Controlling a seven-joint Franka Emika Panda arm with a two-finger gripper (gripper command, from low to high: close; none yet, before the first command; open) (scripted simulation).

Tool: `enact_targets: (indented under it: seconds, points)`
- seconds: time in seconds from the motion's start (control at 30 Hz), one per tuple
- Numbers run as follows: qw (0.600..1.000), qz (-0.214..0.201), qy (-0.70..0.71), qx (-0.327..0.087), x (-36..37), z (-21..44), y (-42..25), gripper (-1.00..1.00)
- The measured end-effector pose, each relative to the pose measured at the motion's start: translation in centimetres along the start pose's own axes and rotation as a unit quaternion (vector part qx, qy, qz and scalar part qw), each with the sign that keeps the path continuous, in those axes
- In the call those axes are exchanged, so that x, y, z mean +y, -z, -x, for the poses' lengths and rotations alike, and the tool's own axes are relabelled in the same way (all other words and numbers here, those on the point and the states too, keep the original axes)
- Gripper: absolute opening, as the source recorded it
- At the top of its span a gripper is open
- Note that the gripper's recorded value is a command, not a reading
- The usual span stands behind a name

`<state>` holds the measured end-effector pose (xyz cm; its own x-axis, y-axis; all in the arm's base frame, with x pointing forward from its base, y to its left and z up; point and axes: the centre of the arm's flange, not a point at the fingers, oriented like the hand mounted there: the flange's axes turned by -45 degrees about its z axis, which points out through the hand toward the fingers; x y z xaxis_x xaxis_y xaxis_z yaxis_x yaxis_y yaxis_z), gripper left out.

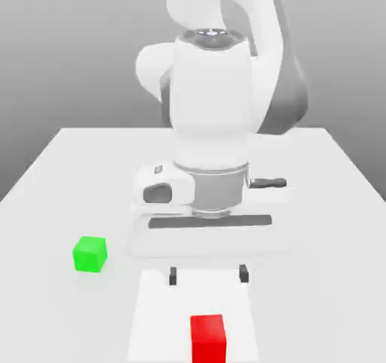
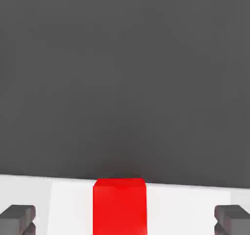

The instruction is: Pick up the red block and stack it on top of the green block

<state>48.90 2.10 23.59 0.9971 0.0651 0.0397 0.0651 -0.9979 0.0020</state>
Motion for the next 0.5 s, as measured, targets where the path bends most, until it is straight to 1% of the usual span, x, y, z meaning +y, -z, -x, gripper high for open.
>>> enact_targets:
  seconds: [0.07, 0.17, 0.2, 0.4, 0.5]
  points:
    - [1.000, -0.001, 0.002, -0.015, -0.1, 0.5, -3.1, 0.00]
    - [1.000, -0.001, 0.002, -0.019, -0.1, 0.8, -7.2, 0.00]
    - [1.000, -0.001, 0.002, -0.020, -0.1, 0.9, -8.4, -1.00]
    - [1.000, -0.001, 0.002, -0.020, -0.1, 1.0, -9.0, -1.00]
    - [1.000, -0.001, 0.002, -0.020, -0.1, 0.8, -6.7, -1.00]
